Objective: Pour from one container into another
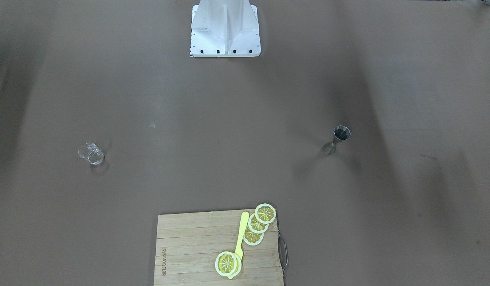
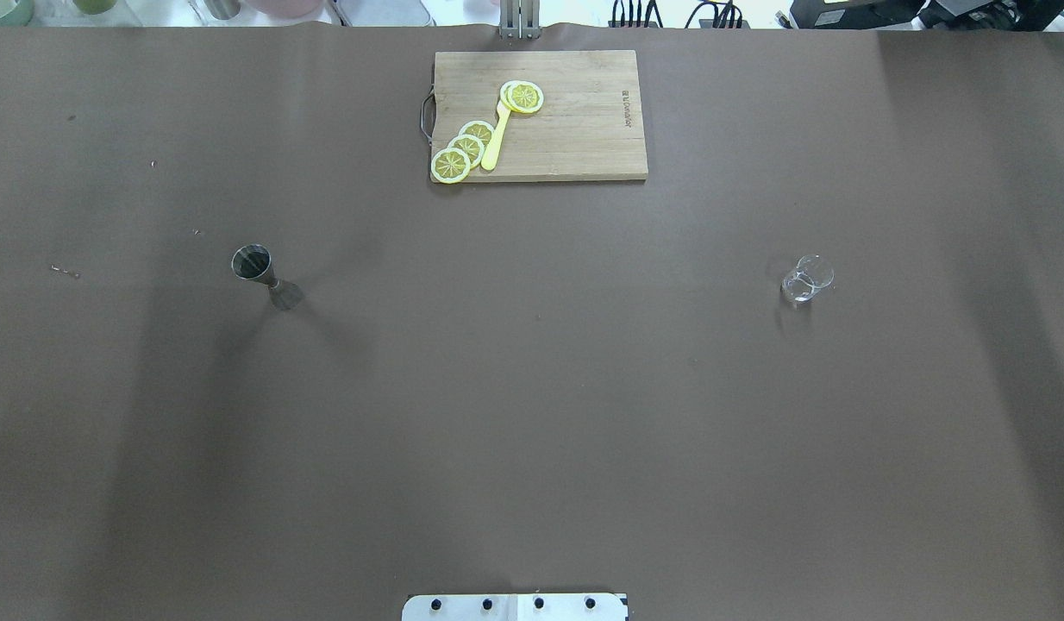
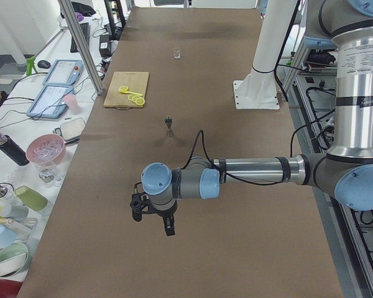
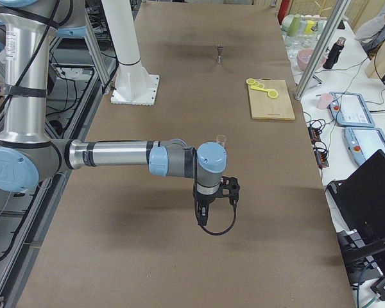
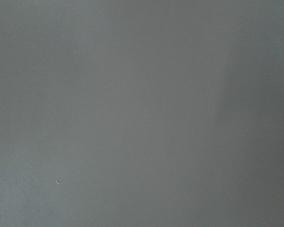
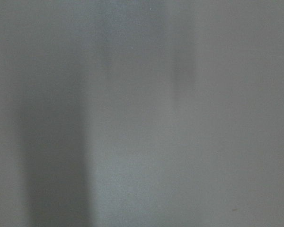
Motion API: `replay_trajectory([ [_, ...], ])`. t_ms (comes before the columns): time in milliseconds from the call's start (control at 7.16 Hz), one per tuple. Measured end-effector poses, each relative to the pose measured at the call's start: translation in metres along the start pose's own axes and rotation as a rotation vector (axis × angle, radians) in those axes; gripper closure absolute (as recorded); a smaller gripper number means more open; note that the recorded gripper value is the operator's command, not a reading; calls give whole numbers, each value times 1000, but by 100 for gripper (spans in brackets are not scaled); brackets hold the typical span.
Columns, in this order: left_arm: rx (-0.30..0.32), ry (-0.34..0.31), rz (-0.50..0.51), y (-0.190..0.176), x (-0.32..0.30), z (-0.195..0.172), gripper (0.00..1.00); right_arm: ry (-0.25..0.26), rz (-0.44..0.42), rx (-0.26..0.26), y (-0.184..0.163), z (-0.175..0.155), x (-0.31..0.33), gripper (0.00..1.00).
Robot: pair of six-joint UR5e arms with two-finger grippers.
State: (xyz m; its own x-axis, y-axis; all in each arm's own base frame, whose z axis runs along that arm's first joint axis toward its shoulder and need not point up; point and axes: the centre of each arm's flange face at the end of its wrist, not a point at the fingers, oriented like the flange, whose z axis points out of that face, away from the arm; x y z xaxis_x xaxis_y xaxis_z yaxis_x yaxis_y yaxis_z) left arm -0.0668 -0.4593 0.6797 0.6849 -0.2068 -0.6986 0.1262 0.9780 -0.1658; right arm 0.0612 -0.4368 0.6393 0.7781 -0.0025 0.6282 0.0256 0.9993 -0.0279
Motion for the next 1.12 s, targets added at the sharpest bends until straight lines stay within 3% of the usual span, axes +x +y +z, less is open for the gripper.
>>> replay_trajectory([
  [1118,2,1,9,-2,2,-2,1,1,-8,16,-2,-7,-6,0],
])
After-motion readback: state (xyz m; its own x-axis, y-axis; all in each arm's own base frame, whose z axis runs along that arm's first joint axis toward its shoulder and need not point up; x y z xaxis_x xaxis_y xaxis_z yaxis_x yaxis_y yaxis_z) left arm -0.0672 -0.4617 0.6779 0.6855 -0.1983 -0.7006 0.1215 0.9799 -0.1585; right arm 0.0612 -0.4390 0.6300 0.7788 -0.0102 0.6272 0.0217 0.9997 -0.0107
